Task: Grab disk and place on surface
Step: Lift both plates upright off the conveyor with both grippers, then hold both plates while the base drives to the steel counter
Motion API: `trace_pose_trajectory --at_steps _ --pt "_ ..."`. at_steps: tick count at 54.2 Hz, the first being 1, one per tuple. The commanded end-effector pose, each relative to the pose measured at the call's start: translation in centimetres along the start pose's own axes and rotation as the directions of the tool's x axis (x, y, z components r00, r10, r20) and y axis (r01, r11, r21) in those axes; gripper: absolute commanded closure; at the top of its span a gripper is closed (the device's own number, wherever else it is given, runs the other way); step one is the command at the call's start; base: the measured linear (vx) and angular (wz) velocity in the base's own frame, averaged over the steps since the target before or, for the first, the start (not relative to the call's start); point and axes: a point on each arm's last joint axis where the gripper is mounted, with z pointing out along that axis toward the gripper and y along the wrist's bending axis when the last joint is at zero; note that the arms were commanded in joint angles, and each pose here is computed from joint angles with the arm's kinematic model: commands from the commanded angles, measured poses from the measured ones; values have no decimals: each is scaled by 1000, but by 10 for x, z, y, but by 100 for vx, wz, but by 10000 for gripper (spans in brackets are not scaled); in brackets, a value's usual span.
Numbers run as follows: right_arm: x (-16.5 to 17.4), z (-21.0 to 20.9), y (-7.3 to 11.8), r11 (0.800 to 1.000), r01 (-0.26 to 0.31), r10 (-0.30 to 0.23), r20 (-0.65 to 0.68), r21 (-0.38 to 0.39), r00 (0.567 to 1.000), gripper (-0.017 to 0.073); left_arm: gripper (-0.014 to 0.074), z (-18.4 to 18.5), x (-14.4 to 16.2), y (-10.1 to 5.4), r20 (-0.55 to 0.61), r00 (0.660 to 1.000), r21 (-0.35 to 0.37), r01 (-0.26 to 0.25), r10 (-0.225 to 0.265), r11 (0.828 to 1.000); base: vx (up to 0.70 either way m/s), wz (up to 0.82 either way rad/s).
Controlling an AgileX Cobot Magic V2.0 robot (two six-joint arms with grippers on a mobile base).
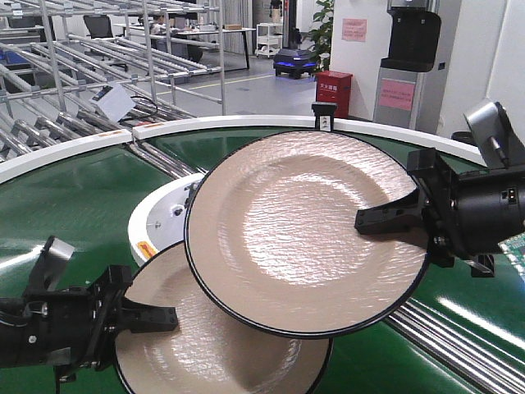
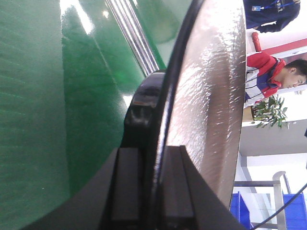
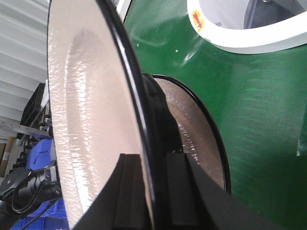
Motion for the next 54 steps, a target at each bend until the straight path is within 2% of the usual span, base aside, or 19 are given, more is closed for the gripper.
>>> trace_pose_trajectory --at_steps 1,23,54 --pt "-9 -16 27 994 -4 16 113 -108 993 564 593 -11 -5 -29 51 998 132 22 -29 991 -2 0" --pt "-9 -16 27 994 -4 16 113 -108 993 564 593 -11 -5 -29 51 998 132 22 -29 991 -9 -3" --pt "-9 -16 27 994 -4 16 112 -109 994 564 593 -11 -5 -29 51 998 132 22 -29 991 -24 -9"
